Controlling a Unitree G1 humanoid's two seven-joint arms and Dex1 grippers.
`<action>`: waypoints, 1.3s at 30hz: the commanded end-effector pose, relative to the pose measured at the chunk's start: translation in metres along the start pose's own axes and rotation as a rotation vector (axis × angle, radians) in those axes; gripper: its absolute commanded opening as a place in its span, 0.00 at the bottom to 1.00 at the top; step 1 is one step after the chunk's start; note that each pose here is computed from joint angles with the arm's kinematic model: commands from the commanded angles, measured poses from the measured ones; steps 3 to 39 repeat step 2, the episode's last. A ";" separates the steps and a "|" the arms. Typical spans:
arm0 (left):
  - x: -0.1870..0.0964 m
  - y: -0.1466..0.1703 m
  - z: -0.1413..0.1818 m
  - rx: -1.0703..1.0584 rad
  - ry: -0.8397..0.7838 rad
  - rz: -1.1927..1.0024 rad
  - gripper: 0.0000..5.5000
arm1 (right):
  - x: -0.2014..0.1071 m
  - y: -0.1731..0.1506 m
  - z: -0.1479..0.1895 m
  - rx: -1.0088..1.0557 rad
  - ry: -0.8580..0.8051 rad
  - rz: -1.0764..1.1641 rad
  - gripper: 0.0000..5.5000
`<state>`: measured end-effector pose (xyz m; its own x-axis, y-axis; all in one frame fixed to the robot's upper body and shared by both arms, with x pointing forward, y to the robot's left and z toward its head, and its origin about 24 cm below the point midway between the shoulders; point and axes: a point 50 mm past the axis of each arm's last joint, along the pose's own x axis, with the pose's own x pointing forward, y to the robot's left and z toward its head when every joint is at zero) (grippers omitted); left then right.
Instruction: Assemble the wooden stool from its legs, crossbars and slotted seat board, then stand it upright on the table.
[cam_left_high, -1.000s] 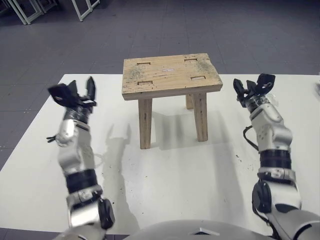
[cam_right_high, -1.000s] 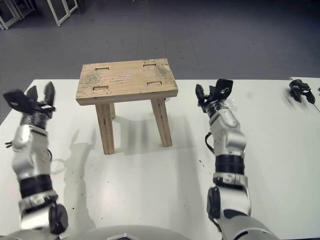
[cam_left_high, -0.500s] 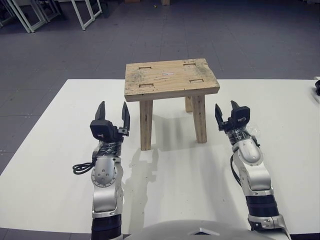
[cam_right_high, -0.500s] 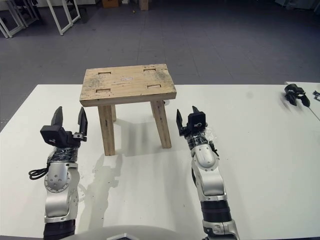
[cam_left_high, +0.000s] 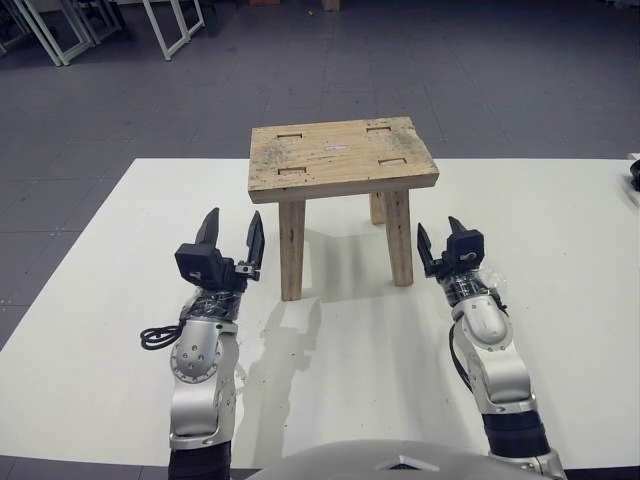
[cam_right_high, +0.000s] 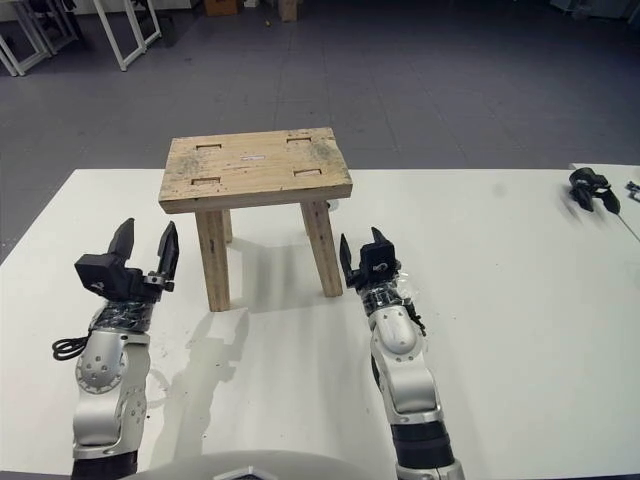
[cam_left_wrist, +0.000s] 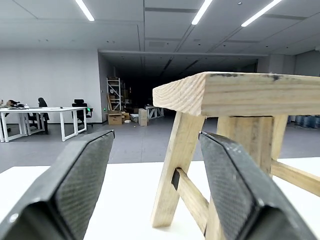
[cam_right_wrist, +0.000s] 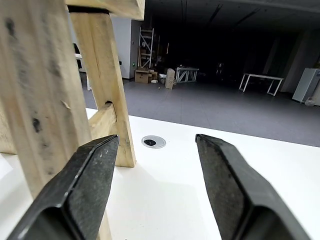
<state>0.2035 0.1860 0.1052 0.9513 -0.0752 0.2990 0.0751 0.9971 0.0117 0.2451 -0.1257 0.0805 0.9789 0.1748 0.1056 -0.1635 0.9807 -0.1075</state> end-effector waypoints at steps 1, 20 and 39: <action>-0.012 -0.004 -0.001 -0.043 0.054 -0.046 0.57 | -0.009 0.008 0.005 -0.001 -0.043 0.002 0.51; -0.014 -0.007 -0.002 -0.055 0.066 -0.062 0.57 | -0.011 0.010 0.006 0.001 -0.050 0.007 0.51; -0.014 -0.007 -0.002 -0.055 0.066 -0.062 0.57 | -0.011 0.010 0.006 0.001 -0.050 0.007 0.51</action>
